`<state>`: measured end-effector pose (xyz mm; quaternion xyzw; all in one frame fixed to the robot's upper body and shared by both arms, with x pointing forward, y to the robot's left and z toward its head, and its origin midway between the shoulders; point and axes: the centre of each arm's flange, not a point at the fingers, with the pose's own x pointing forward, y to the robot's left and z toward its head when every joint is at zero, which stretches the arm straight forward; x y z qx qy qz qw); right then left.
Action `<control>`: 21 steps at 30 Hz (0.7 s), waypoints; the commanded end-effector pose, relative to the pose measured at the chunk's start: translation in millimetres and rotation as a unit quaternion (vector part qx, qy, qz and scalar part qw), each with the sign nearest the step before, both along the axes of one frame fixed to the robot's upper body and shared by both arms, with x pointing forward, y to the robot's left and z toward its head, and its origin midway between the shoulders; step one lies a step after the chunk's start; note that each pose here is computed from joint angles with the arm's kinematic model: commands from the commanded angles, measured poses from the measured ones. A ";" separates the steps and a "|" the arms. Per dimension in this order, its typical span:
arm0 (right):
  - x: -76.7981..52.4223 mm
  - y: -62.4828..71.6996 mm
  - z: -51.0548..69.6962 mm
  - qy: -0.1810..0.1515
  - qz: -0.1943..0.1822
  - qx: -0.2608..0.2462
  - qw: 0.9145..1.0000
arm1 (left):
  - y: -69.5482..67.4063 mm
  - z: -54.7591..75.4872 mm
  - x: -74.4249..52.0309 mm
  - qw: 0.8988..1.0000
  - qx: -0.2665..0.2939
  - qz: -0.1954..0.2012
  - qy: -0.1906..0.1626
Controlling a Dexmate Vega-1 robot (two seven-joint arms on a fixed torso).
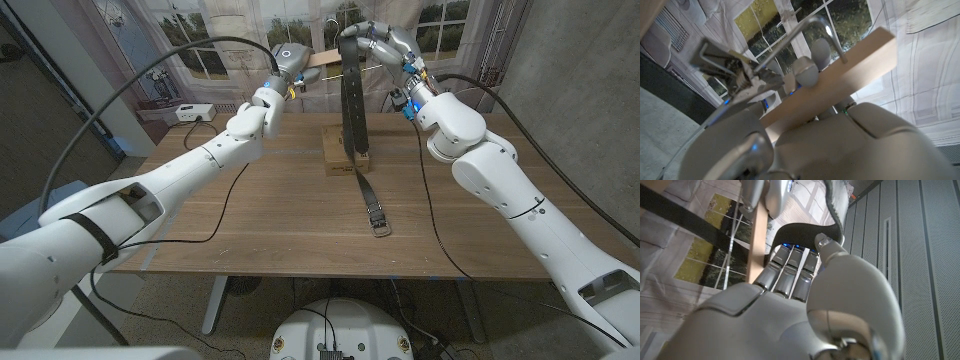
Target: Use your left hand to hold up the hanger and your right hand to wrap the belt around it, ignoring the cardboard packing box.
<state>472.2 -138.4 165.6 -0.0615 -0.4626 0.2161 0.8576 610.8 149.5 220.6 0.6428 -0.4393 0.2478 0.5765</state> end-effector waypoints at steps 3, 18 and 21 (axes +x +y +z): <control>54.5 -29.0 -79.4 0.093 -0.022 -0.013 0.995 | 6.9 22.7 -12.6 0.999 -0.028 -0.035 -0.007; 130.1 -43.5 -146.7 0.145 -0.055 0.054 0.986 | 8.4 51.9 -29.7 0.985 0.132 -0.006 0.114; 141.2 -44.9 -150.8 0.146 -0.047 0.064 0.986 | 2.4 49.2 -37.8 0.978 0.185 0.042 0.092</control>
